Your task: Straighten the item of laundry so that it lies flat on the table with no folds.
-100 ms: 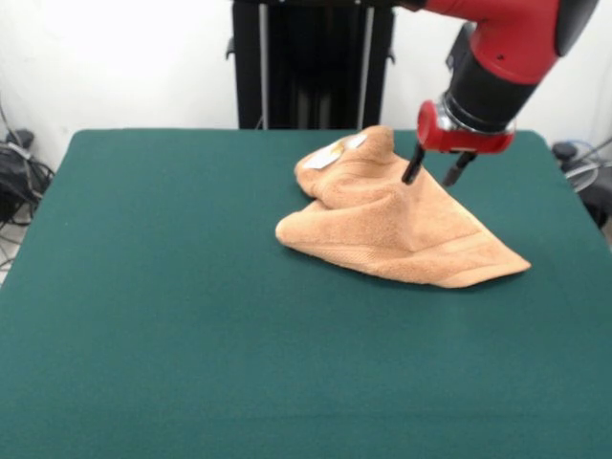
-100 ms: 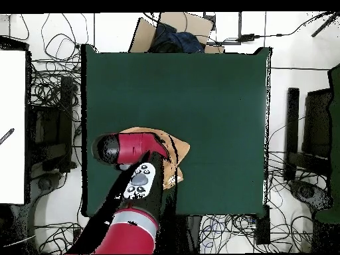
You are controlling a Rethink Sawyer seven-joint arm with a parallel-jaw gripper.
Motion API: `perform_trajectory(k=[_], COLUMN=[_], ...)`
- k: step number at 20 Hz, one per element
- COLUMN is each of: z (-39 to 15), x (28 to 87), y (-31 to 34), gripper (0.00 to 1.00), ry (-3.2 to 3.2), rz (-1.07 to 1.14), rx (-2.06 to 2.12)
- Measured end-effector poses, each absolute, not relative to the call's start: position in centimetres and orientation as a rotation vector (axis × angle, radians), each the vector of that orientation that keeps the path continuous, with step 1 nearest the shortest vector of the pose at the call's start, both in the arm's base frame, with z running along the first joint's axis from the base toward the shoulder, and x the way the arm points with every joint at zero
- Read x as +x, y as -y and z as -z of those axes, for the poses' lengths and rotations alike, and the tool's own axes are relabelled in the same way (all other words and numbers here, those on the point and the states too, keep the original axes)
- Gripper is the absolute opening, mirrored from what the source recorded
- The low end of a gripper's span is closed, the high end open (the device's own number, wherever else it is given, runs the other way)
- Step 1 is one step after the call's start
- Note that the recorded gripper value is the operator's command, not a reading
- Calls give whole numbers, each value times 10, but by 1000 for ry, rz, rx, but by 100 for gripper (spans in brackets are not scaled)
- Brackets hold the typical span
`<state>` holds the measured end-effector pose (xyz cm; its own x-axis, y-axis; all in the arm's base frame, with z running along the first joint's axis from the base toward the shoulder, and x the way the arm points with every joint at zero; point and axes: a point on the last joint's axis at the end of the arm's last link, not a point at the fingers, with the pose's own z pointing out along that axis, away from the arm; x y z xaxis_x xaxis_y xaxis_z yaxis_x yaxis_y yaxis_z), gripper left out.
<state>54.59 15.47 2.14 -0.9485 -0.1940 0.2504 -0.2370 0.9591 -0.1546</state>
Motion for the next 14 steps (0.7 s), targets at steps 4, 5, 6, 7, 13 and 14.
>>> perform_trajectory(k=[4,5,6,7,13,14], z=[-21,-21,-20,-20,-8,-5], x=[547,547,548,548,555,558], y=[-154,-154,-154,-154,-156,-157], gripper=[100,100,100,100,100,100], ry=[2878,2878,2878,2879,2880,2881], rz=[-266,-265,-263,-261,-236,-219], rx=[315,312,307,305,269,255])
